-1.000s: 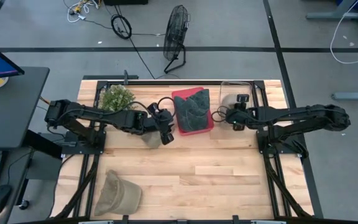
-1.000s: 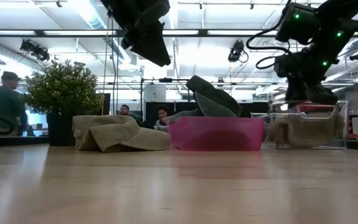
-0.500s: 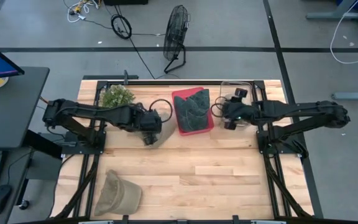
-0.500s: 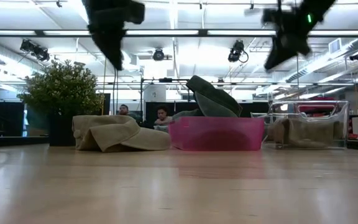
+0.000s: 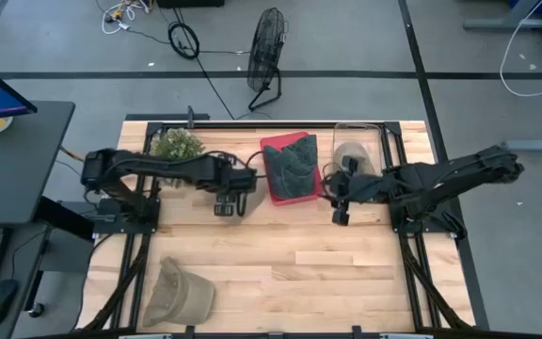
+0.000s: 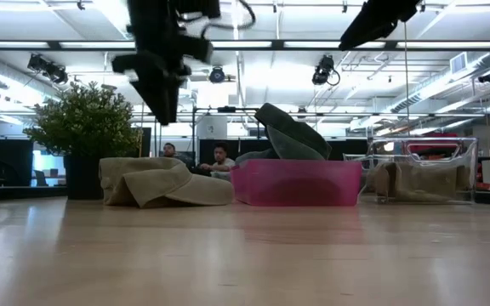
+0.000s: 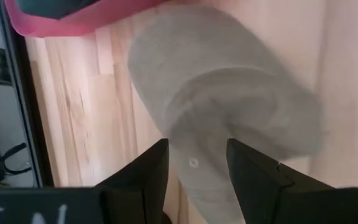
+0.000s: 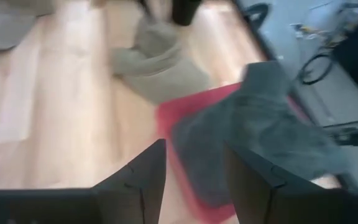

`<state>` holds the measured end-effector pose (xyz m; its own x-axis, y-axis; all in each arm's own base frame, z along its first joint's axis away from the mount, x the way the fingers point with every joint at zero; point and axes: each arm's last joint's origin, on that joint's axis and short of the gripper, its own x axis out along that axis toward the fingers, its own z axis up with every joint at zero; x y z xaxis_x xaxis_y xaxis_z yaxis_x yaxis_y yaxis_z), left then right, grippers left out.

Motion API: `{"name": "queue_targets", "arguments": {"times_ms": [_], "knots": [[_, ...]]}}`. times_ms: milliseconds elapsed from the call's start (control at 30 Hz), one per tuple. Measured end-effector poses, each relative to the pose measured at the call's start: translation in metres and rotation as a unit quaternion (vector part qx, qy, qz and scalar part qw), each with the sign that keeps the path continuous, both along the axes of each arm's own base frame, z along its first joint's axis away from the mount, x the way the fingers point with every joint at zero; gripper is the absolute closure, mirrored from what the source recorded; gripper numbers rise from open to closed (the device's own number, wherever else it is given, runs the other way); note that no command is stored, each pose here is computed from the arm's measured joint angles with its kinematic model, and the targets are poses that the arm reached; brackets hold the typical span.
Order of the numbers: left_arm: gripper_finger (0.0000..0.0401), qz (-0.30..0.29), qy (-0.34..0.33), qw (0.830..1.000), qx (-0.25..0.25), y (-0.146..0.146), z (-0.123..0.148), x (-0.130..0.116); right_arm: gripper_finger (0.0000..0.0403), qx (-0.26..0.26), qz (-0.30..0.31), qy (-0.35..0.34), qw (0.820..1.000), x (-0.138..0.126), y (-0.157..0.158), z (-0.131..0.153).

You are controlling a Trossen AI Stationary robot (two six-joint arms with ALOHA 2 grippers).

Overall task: Pick & Place hat
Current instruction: Put the top brown cap into the transparent bin

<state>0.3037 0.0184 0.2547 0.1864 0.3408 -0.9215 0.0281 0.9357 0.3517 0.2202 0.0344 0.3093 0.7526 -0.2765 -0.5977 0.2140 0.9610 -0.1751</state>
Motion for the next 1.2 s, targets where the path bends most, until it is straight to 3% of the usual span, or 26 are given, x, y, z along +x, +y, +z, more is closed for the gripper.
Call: {"name": "queue_targets", "arguments": {"times_ms": [300, 533, 667, 900, 1200], "knots": [[0.0236, -0.018, 0.102, 0.995, -0.014, 0.023, -0.052, 0.02, 0.0243, 0.001, 0.064, 0.051, 0.997, 0.014, 0.028, -0.021], [0.0236, -0.003, 0.15, 0.988, 0.024, 0.036, -0.08, 0.027, 0.0243, -0.009, 0.074, 0.083, 0.994, 0.024, 0.037, -0.036], [0.0236, 0.012, 0.155, 0.987, 0.031, 0.036, -0.08, 0.026, 0.0243, -0.012, 0.079, 0.093, 0.992, 0.027, 0.041, -0.042], [0.0236, -0.022, 0.133, 0.99, 0.038, 0.02, -0.058, 0.025, 0.0243, -0.01, 0.08, 0.091, 0.993, 0.028, 0.043, -0.043], [0.0236, -0.045, 0.125, 0.99, 0.047, 0.044, -0.074, 0.027, 0.0243, -0.007, 0.079, 0.082, 0.993, 0.029, 0.043, -0.042]]}}
